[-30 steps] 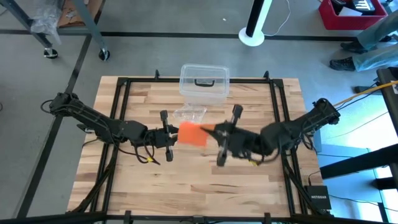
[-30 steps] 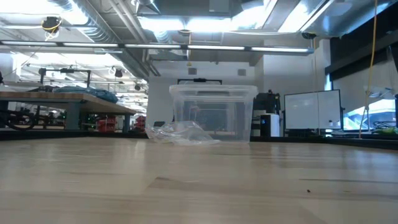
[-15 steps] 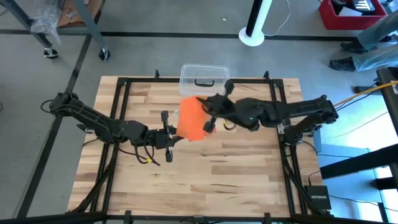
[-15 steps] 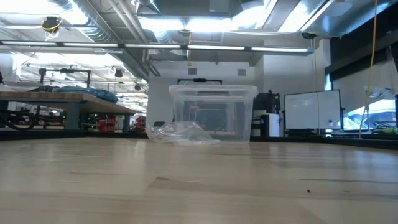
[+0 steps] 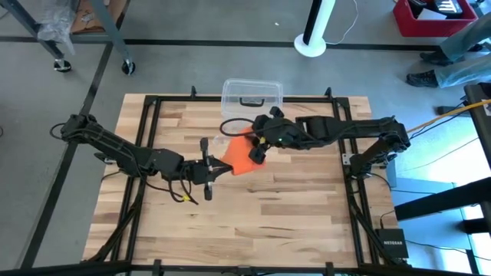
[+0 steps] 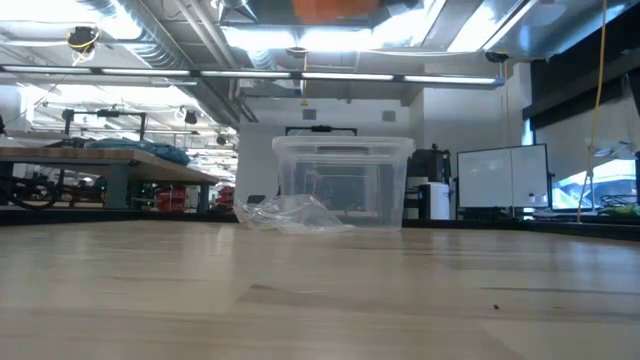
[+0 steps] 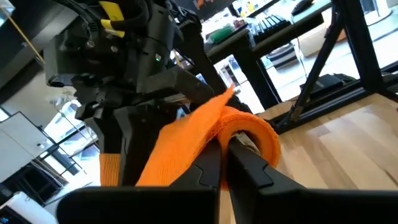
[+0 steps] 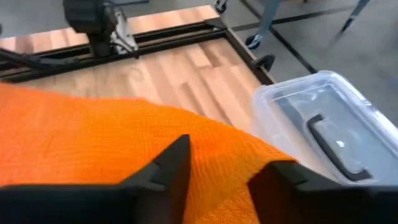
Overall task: Roll bandage
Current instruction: Roll the orange bandage
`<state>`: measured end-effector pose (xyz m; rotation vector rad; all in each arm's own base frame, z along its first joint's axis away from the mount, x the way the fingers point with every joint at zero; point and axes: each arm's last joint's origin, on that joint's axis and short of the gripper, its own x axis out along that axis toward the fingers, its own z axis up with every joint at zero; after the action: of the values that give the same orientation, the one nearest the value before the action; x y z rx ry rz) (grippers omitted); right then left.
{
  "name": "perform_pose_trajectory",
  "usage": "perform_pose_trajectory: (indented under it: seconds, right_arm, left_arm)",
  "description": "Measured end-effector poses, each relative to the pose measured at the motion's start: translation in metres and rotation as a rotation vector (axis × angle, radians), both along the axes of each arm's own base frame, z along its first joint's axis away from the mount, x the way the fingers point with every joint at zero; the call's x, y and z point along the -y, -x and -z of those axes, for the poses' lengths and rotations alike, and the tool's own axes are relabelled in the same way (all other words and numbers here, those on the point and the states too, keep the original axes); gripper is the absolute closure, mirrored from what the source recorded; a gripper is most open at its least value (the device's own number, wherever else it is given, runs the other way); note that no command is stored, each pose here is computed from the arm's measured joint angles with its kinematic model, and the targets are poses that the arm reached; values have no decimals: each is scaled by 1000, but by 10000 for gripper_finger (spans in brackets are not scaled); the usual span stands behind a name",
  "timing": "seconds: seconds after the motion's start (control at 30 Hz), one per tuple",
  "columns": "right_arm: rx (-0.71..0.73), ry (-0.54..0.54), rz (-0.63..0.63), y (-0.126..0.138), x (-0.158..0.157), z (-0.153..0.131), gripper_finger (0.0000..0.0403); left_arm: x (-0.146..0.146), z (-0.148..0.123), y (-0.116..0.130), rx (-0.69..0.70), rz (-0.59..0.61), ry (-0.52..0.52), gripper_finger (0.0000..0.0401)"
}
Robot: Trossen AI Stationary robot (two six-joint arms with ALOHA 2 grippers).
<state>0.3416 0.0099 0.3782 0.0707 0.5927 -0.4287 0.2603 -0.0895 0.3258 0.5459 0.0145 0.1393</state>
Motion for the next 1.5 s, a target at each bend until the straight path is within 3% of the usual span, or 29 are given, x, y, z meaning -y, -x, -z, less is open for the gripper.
perform_pose_trajectory:
  seconds: [0.13,0.3,0.37,0.5,0.63,0.77,1.0,1.23,1.3,1.43,1.5]
  right_arm:
    - [-18,-18,-27,2,-1,1,206]
    - [-10,-83,-41,5,-2,-1,185]
    - [-21,-82,-38,6,-2,0,183]
    - [-9,-92,-1,6,-1,0,183]
    - [-29,-65,57,9,1,1,183]
    - [-85,-49,82,13,4,5,183]
    - [-188,-79,94,19,8,13,183]
    - [-298,-362,-132,24,-1,20,183]
    - [-258,-325,-94,22,0,18,183]
    - [-128,-111,172,15,10,13,183]
    - [-109,-104,183,9,12,16,183]
  left_arm:
    - [0,3,0,-27,0,-8,397]
    - [-8,13,-2,-122,-29,35,397]
    - [-16,16,-4,-134,-65,119,397]
    - [-37,19,-8,-116,-130,392,397]
    - [-55,19,-13,-182,-2,648,397]
    - [-61,19,-14,-225,106,761,397]
    - [-57,20,-13,-258,172,723,397]
    - [-56,27,-11,-341,162,693,397]
    - [-57,27,-11,-341,156,694,397]
    - [-58,29,-11,-359,140,696,397]
    - [-58,30,-10,-368,145,700,397]
